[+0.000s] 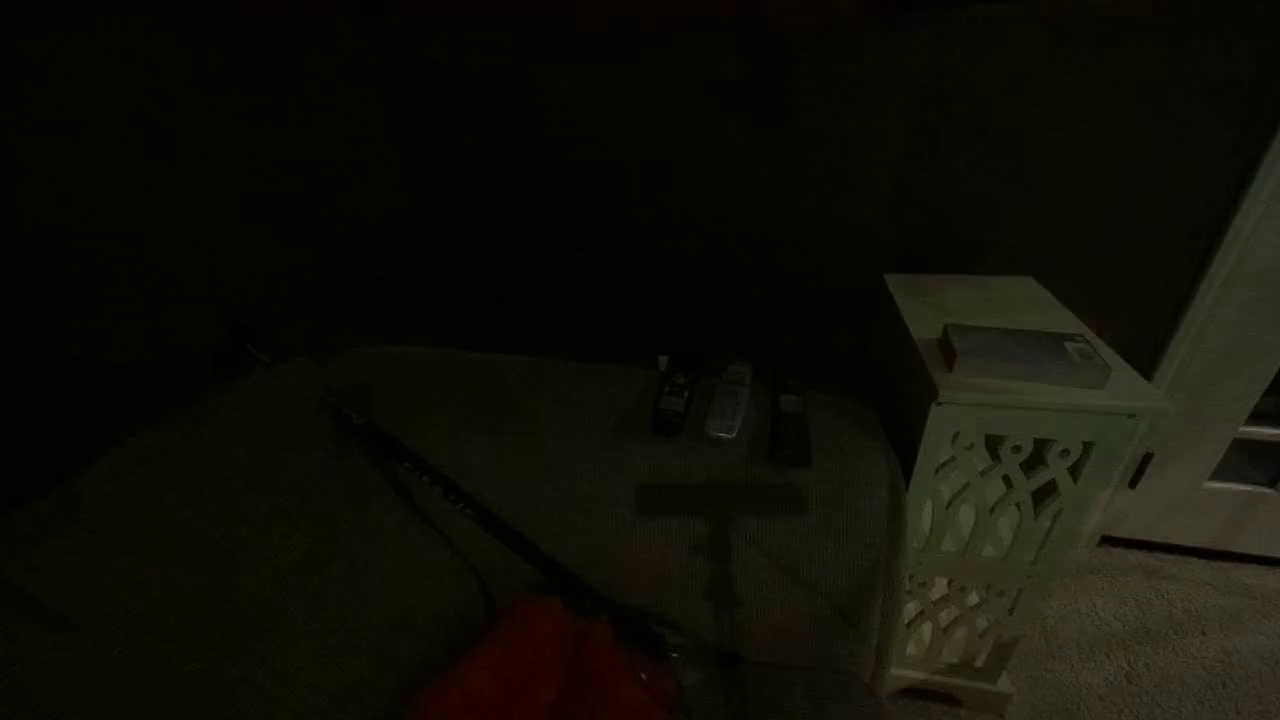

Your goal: Remove the toy car from the sofa and put it on the white cabinet

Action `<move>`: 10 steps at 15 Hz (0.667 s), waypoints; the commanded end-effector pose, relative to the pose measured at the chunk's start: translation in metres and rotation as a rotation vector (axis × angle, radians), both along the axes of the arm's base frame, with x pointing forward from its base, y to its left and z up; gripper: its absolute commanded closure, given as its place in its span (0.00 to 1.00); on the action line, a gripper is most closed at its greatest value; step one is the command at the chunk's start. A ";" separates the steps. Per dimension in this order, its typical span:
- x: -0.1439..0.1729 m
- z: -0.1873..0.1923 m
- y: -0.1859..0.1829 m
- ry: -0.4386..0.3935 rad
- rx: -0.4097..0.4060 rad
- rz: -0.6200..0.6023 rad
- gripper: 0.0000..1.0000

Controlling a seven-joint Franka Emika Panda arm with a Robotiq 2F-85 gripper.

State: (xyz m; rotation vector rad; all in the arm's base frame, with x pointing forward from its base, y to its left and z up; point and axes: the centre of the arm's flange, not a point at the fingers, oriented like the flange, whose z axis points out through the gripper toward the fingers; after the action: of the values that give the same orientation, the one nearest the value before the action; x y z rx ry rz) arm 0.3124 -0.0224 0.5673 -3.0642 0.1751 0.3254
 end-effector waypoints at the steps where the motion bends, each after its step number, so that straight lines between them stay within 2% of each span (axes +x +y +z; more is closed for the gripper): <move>1: 0.000 0.000 0.000 0.000 0.000 0.000 0.00; 6: 0.000 0.000 0.000 0.000 0.000 0.000 0.00; 7: 0.005 -0.004 0.007 0.006 -0.012 0.031 0.00; 8: 0.014 -0.019 0.017 0.035 -0.015 0.152 0.00; 10: 0.029 -0.052 0.039 0.064 0.025 0.242 0.00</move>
State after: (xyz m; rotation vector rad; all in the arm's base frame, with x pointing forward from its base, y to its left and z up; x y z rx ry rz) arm 0.3170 -0.0093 0.5564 -3.0715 0.0171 0.3610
